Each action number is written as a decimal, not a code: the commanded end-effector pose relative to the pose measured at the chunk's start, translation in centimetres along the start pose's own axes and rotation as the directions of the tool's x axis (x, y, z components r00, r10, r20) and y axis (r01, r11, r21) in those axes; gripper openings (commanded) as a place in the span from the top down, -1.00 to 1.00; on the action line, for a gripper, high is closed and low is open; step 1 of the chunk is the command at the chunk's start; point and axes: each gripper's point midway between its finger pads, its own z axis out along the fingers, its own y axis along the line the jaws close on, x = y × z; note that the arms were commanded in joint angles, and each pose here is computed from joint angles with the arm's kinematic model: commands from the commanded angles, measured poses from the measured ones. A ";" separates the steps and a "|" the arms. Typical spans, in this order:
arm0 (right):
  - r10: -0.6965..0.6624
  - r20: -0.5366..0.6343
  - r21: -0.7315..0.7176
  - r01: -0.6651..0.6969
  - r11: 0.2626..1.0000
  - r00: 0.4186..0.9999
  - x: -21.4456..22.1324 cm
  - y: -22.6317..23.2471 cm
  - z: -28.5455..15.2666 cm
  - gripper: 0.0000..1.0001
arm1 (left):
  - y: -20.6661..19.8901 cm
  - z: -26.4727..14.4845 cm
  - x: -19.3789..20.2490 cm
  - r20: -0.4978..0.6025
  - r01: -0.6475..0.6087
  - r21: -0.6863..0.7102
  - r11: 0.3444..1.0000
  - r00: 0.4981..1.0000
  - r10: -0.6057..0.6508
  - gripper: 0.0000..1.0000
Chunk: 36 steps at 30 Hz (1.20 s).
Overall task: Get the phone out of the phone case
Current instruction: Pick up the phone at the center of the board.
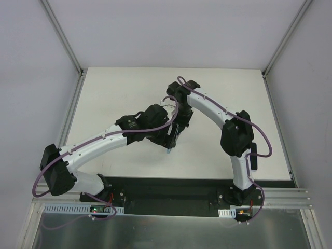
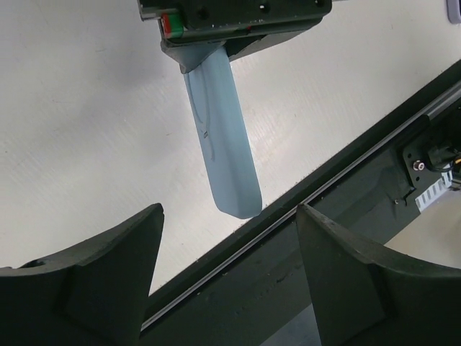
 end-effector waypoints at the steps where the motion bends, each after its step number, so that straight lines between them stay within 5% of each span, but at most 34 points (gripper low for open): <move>1: 0.017 -0.132 0.066 -0.008 0.998 0.991 2.8 -2.1 -2.3 0.97 | 0.5 0.4 -0.7 0.034 -0.048 -0.056 0.997 0.998 0.050 -0.45; 7: 0.010 -0.162 0.010 -0.009 1.000 0.987 3.3 -1.1 -3.4 0.97 | 0.3 1.2 -0.6 0.036 -0.104 -0.115 0.988 0.993 0.109 -0.36; 18: 0.004 -0.164 0.014 -0.002 1.000 0.986 3.5 -1.4 -3.4 0.97 | 1.4 1.7 -0.9 0.062 -0.143 -0.245 0.959 0.985 0.163 0.18; 27: -0.004 -0.175 0.035 0.011 0.999 0.984 3.7 -1.9 -2.8 0.97 | 2.5 0.6 -2.0 0.111 -0.134 -0.315 0.939 0.978 0.177 0.98; 36: -0.105 -0.144 -0.027 0.102 0.994 0.984 3.2 -1.5 -3.0 0.97 | 2.3 -1.3 -2.2 0.171 -0.091 -0.294 0.952 0.975 0.145 1.00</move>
